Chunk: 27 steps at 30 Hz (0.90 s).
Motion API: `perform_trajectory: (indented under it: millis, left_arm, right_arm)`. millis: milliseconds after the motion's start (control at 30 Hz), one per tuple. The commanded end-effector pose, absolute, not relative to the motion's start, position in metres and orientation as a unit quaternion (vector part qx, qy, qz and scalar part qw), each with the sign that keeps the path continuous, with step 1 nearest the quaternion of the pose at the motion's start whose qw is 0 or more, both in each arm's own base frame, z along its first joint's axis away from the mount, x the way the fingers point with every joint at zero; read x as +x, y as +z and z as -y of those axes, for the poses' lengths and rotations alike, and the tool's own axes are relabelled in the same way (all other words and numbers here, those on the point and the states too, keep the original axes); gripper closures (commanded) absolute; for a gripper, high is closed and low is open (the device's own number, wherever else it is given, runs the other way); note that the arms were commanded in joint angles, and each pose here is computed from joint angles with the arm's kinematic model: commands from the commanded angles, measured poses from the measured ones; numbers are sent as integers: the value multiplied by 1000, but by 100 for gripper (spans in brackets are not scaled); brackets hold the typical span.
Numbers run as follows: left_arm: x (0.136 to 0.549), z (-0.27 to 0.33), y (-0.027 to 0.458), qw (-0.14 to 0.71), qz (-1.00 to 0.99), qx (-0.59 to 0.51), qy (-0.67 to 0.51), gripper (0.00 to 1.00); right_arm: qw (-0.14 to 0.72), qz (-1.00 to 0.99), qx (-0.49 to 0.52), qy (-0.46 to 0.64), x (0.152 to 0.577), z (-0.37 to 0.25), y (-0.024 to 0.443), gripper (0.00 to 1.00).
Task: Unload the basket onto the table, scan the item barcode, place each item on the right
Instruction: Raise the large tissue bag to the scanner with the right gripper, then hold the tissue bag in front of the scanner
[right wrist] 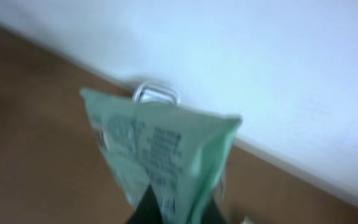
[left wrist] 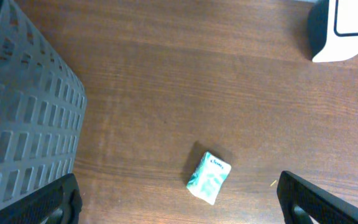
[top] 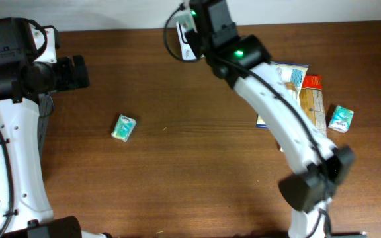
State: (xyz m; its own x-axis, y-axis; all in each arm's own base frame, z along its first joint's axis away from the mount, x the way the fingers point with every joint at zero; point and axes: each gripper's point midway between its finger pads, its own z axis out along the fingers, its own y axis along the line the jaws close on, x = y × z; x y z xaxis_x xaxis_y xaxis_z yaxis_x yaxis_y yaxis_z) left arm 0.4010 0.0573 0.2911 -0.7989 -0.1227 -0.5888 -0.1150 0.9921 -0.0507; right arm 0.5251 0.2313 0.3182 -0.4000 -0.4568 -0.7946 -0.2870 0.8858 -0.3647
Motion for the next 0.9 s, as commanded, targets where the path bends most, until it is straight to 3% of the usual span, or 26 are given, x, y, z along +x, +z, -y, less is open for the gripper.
perform_trajectory:
  millis: [0,100,267,700,867]
  left_arm:
    - [401,-58,296,317,-946,-65,-9,1]
    - [401,-58,295,316,-946,-65,-9,1]
    - [401,-58,296,317,-946,-65,-9,1]
    - [401,-58,296,317,-946,-65,-9,1]
    - [401,-58,296,317,-946,-65,-9,1]
  right_arm:
    - [516,-762,-318,-230,578,-226,302,96]
    - [560,-700,-336,-289,627,-228,290,96]
    - [562,-677,-361,-309,657,-227,245,96]
    - [551,-682,-375,-302,659,-233,224,96]
    - [560,-684,-367,-290,650,-237,244,96]
